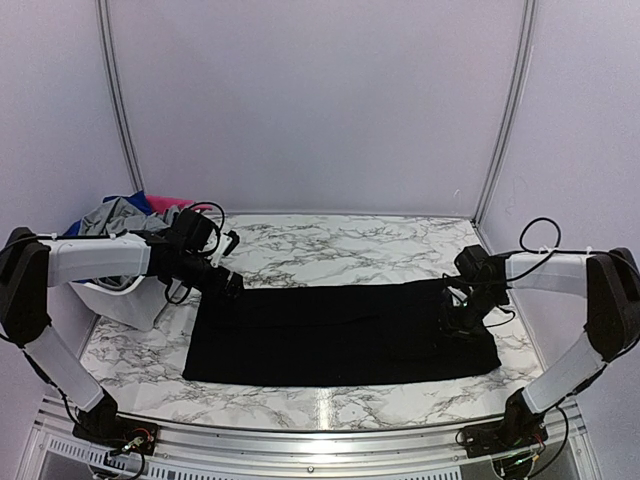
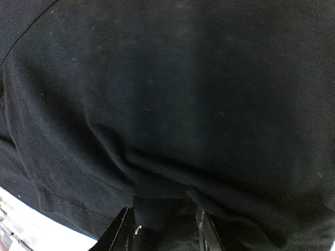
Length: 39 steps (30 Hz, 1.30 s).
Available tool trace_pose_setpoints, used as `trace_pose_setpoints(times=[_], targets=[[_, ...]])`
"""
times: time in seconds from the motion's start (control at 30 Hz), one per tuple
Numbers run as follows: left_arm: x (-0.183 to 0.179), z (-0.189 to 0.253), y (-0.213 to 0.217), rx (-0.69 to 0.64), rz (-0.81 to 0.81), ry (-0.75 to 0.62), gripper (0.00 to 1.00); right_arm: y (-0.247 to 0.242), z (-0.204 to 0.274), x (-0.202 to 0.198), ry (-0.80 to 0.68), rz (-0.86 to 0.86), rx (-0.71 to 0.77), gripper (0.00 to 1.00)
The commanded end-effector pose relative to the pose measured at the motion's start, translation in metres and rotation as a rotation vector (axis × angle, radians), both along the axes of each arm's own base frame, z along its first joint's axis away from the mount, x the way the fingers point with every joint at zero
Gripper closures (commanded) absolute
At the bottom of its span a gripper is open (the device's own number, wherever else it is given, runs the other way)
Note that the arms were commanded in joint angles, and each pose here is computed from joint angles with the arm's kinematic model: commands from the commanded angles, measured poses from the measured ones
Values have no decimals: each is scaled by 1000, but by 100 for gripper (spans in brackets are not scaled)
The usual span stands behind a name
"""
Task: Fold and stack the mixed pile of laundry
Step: Smooth out the rectangle-folded T-shirt at the center of the board.
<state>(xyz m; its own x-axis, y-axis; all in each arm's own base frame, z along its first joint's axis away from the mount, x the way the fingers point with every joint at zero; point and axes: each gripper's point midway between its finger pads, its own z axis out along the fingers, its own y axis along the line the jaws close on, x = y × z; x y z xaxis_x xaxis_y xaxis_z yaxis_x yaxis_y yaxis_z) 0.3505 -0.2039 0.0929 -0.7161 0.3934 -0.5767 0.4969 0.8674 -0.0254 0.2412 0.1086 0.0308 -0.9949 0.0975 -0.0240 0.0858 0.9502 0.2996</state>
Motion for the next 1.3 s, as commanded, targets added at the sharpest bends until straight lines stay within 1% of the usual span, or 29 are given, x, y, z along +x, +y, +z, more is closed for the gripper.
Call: trace_pose_setpoints(times=[0.0, 0.1, 0.2, 0.27, 0.37, 0.53, 0.63, 0.7, 0.83, 0.97, 1.07, 1.17, 1.27], targets=[[1, 8, 3, -1, 9, -32, 1, -20, 23, -3, -34, -61, -80, 59], [2, 6, 7, 23, 17, -39, 1, -24, 54, -6, -85, -109, -79, 61], [3, 4, 8, 34, 18, -38, 1, -27, 66, -19, -84, -134, -73, 63], [4, 3, 7, 31, 16, -35, 1, -22, 73, -19, -110, -124, -38, 62], [5, 3, 4, 24, 13, -31, 1, -18, 80, 6, -194, -120, -23, 60], [7, 6, 1, 12, 7, -33, 1, -7, 76, 57, -242, -81, -29, 61], [8, 8, 0, 15, 3, -39, 1, -7, 63, 74, -233, -52, -63, 64], [9, 7, 1, 21, 2, -40, 1, -8, 49, 75, -197, -32, -80, 68], [10, 7, 1, 30, -1, -43, 1, -9, 27, 57, -114, -27, -86, 82], [11, 4, 2, 39, 0, -40, 1, -13, 15, 21, -48, -56, -67, 84], [11, 2, 2, 44, -3, -36, 1, -20, 14, -8, -1, -72, -76, 88], [11, 0, 3, 52, -2, -33, 1, -28, 28, -29, 9, -109, -95, 88], [11, -2, 4, 57, -2, -33, 1, -32, 50, -37, -20, -151, -91, 87]])
